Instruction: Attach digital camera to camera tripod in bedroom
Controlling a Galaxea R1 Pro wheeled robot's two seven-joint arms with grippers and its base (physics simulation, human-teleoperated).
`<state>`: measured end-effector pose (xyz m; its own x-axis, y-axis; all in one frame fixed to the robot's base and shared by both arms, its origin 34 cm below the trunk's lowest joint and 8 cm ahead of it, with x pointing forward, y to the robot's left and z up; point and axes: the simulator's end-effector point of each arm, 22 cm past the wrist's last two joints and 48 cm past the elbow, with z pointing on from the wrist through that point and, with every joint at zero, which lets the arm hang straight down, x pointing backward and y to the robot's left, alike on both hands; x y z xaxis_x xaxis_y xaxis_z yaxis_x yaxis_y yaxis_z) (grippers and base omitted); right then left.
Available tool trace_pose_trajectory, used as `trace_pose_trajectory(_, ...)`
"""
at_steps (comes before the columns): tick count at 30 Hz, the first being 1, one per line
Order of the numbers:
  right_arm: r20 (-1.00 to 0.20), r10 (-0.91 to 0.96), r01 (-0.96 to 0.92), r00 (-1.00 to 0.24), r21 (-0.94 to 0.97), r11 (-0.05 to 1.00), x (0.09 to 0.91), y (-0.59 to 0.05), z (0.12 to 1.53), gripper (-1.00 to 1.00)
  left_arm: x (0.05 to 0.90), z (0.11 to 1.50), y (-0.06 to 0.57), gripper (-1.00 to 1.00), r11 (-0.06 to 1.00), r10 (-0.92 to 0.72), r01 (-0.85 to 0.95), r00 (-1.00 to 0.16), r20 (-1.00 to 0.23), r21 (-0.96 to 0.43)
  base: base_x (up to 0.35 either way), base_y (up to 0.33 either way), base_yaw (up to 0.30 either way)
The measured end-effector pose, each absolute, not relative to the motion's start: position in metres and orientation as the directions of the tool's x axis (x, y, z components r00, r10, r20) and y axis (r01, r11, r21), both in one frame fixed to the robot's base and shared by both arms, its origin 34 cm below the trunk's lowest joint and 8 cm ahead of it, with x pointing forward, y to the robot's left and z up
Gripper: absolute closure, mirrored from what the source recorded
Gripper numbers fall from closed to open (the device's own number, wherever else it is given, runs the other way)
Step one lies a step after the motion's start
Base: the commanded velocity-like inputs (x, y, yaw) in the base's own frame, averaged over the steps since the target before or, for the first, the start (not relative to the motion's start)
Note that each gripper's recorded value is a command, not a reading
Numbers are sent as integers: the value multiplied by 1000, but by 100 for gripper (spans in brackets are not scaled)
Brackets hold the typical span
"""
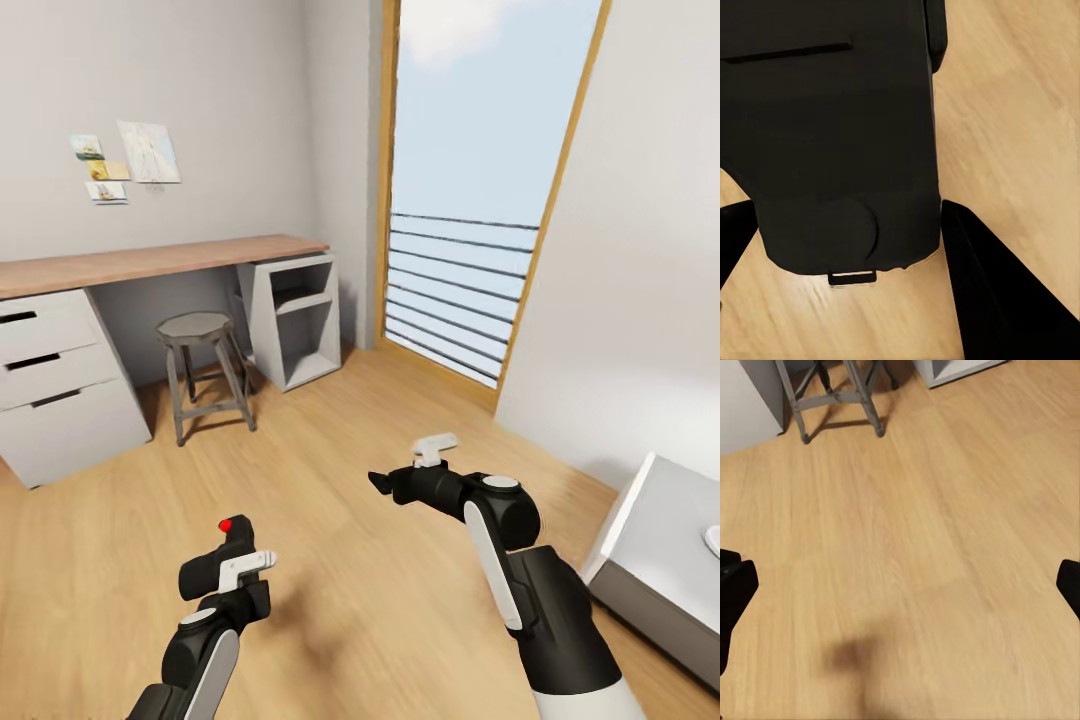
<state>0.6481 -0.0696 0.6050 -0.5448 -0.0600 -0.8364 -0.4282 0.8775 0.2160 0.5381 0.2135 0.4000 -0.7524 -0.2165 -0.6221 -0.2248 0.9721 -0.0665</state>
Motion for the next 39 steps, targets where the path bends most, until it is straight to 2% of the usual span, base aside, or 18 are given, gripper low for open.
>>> trace_pose_trajectory(39,-837,-60,-428,-544,216,877,648,-70,605,-100,537,399,215,100,972,-215,-226,-754,-621,-62,282,-181,294)
